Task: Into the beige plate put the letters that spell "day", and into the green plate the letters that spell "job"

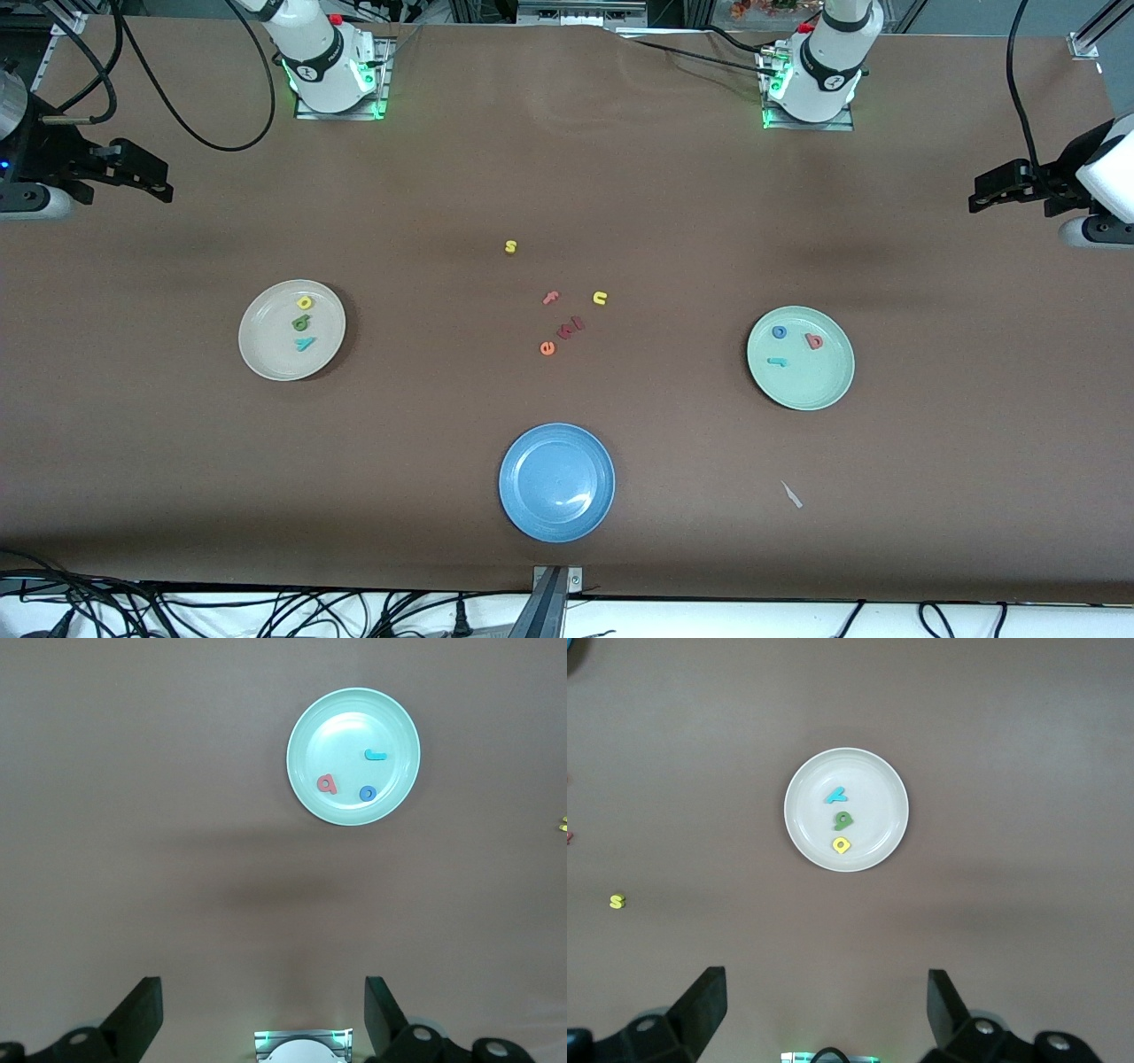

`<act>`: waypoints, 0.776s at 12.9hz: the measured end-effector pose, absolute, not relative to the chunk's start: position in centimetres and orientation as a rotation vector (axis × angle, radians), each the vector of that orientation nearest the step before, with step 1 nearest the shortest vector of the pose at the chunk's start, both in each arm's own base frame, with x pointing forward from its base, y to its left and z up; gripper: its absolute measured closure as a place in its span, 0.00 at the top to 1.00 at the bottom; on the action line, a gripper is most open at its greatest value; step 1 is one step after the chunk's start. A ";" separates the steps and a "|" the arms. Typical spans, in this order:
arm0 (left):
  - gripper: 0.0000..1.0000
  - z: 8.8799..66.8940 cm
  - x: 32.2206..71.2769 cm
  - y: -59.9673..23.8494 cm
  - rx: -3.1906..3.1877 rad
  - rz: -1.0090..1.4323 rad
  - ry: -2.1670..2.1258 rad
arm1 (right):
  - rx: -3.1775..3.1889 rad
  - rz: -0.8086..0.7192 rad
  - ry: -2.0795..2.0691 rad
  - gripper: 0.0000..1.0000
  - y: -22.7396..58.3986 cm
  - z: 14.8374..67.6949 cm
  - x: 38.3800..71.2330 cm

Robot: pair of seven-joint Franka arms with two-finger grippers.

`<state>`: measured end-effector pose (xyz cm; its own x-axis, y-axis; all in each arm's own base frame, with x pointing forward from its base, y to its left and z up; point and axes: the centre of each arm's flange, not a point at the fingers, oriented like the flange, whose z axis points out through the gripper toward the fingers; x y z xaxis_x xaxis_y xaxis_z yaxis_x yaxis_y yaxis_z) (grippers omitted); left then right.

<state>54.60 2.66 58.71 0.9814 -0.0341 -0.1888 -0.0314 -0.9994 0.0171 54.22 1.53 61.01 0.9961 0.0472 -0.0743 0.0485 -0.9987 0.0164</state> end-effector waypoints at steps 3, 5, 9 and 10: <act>1.00 58.8 54.6 2.4 3.114 -0.294 -0.058 | 3.120 -0.116 0.075 1.00 1.5 61.0 54.2; 1.00 58.9 54.6 2.1 3.114 -0.293 -0.066 | 3.120 -0.116 0.074 1.00 1.5 61.0 54.2; 1.00 59.0 54.5 1.4 3.116 -0.288 -0.086 | 3.120 -0.116 0.074 1.00 1.5 61.0 54.2; 1.00 59.0 54.5 1.3 3.116 -0.287 -0.089 | 3.120 -0.116 0.073 1.00 1.5 61.0 54.2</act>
<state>54.54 1.34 58.99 0.9815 -0.0575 -0.1824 -0.0555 -0.9983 0.0161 54.22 1.49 61.00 0.9961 0.0463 -0.0748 0.0477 -0.9987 0.0164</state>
